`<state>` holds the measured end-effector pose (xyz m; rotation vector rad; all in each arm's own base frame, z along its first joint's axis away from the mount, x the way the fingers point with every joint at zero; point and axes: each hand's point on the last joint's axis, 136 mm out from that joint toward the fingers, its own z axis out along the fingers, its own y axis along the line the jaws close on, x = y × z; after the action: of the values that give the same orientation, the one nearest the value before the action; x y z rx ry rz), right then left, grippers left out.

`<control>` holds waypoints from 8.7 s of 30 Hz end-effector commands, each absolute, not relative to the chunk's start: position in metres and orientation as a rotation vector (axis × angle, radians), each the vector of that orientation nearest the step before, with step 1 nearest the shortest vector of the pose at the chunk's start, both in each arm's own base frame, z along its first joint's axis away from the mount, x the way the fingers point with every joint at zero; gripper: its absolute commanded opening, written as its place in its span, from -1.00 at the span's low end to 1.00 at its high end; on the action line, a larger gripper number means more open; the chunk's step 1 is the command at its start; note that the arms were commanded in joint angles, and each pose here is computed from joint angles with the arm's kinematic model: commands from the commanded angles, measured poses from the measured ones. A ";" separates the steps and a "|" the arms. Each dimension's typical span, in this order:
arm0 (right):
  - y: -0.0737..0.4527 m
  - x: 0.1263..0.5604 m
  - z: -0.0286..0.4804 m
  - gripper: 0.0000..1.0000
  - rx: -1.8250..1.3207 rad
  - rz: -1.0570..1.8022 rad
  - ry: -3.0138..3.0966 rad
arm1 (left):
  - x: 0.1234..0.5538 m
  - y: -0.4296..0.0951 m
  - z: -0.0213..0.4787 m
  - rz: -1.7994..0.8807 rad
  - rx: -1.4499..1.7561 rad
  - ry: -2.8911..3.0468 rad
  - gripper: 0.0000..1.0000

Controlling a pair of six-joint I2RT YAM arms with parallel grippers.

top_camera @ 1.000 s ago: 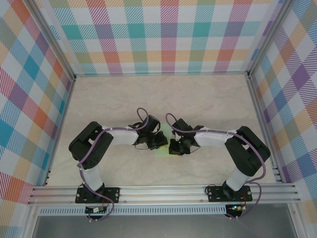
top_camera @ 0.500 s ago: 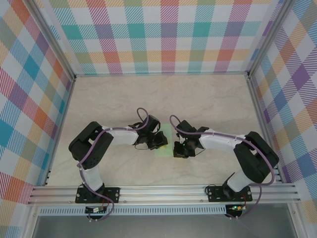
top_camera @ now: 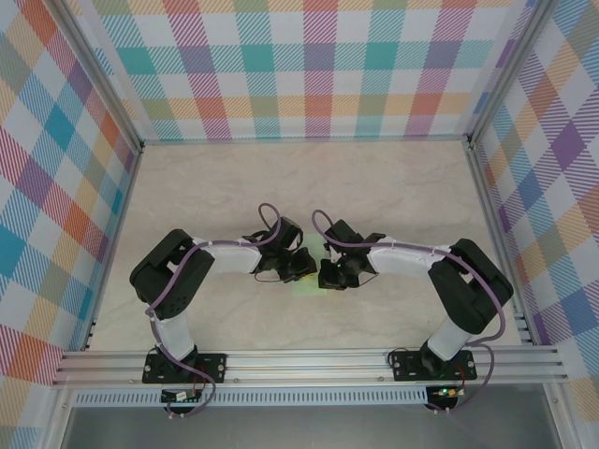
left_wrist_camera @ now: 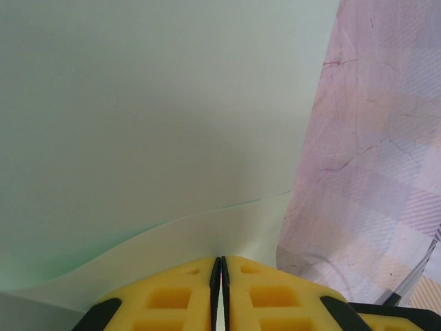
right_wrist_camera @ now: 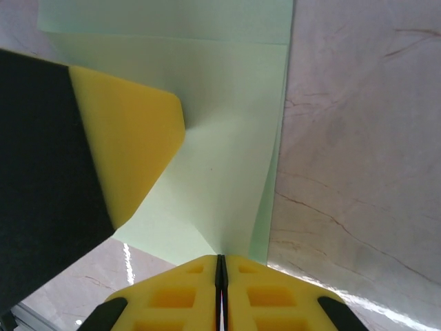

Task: Fold a paper plane with a square sheet of paper (pick it up from the middle)
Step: Fold the triangle a second time at the center of the table, then turn over the paper at the center of the table.

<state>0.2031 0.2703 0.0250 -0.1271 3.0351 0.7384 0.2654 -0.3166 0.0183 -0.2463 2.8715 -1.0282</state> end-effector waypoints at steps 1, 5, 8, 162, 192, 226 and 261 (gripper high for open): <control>0.280 0.206 0.027 -0.79 -0.160 0.788 3.017 | 0.260 -0.298 -0.004 -0.912 -0.326 2.937 -0.73; 0.268 0.202 0.017 -0.79 -0.132 0.702 3.049 | 0.265 -0.304 0.009 -0.961 -0.310 2.906 -0.72; 0.261 0.199 0.010 -0.79 -0.112 0.657 3.070 | 0.271 -0.312 0.026 -1.022 -0.283 2.860 -0.70; 0.302 0.233 0.007 -0.86 -0.123 0.702 3.047 | 0.274 -0.272 0.001 -0.921 -0.156 2.876 -0.84; 0.227 0.167 -0.009 -0.86 -0.086 0.556 3.171 | 0.262 -0.249 -0.028 -0.727 -0.225 2.978 -0.86; 0.279 0.254 0.066 0.02 -0.291 0.805 2.798 | 0.273 -0.271 0.078 -1.078 -0.299 2.682 -0.02; 0.266 0.277 0.034 -0.81 -0.134 0.993 2.814 | 0.268 -0.307 0.044 -1.167 -0.294 2.677 -0.04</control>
<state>0.2810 0.2687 0.0396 -0.1497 2.7963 0.9829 0.2582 -0.2943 0.0334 -0.3115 2.7281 -1.1278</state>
